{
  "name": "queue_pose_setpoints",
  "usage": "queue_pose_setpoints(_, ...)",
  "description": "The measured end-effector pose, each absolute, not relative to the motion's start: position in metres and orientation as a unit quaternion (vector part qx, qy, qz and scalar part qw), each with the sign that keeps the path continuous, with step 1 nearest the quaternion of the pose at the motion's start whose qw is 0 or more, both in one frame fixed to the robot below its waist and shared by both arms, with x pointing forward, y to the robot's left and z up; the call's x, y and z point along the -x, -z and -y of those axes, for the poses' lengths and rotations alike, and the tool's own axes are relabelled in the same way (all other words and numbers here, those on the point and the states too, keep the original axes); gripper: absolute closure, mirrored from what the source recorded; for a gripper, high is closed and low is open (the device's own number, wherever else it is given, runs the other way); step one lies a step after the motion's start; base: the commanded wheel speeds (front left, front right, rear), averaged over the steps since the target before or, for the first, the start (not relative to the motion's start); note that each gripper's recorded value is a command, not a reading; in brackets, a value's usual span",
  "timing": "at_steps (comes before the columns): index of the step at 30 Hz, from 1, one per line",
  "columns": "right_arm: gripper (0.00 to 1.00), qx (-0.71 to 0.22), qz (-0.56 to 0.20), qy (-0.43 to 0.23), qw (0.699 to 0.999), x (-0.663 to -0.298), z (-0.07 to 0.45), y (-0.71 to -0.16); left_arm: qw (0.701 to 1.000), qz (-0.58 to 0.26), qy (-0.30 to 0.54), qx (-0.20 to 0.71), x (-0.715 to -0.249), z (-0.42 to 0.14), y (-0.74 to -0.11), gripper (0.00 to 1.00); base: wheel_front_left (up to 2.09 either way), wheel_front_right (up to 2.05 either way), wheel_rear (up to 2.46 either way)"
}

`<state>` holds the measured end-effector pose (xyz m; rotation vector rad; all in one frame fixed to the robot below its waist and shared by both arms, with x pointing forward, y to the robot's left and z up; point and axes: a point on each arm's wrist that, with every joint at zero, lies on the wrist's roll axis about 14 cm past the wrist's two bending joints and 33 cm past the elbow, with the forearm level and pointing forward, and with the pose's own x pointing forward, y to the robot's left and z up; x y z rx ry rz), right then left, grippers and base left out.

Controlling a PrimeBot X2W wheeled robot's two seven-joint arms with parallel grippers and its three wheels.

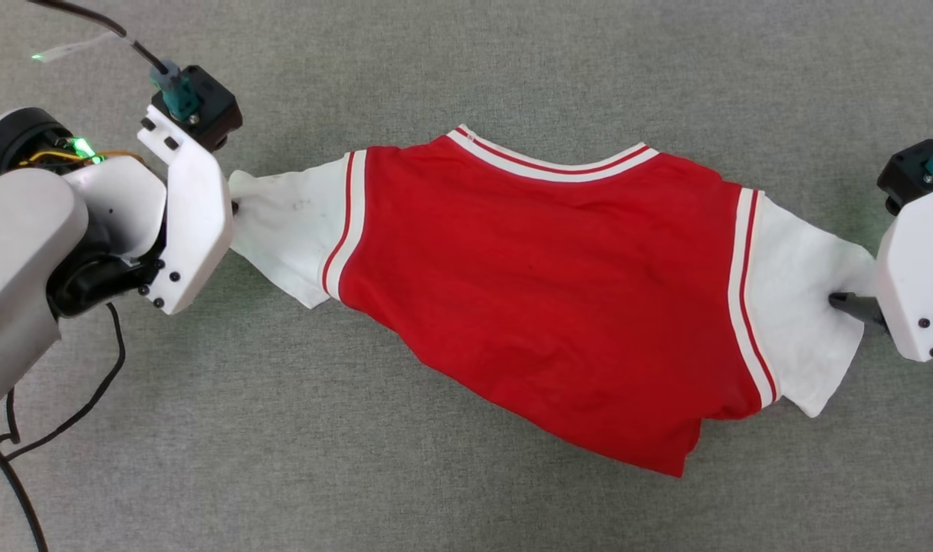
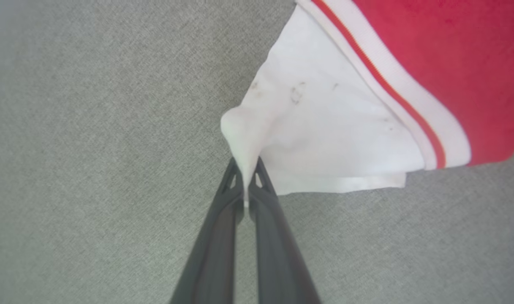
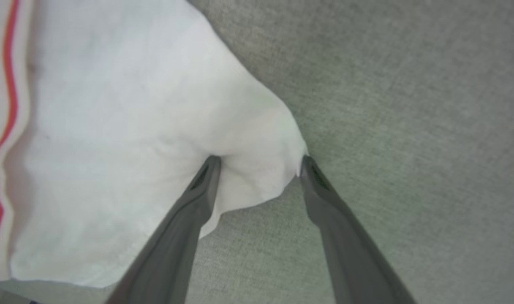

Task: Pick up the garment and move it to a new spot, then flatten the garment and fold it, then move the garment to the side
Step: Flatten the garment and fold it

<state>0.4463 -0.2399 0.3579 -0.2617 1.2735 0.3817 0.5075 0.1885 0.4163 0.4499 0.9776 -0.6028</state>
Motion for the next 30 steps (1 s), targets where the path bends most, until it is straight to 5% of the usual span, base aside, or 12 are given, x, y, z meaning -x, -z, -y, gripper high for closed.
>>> queue_pose_setpoints(8,1.00,0.114,-0.488,-0.195,0.843,-0.472,0.223,-0.403,0.838,-0.416,0.285,-0.207,-0.506,-0.181,-0.447,1.00,0.00,0.00,0.00)
queue_pose_setpoints(22,1.00,0.163,-0.183,-0.211,0.946,-0.522,0.204,-0.597,0.908,-0.184,0.296,-0.234,-0.513,-0.159,-0.609,1.00,0.00,0.00,0.00)
queue_pose_setpoints(30,1.00,0.162,-0.051,-0.197,0.965,-0.559,0.188,-0.678,0.927,-0.075,0.279,-0.240,-0.539,-0.151,-0.677,1.00,0.00,0.00,0.00)
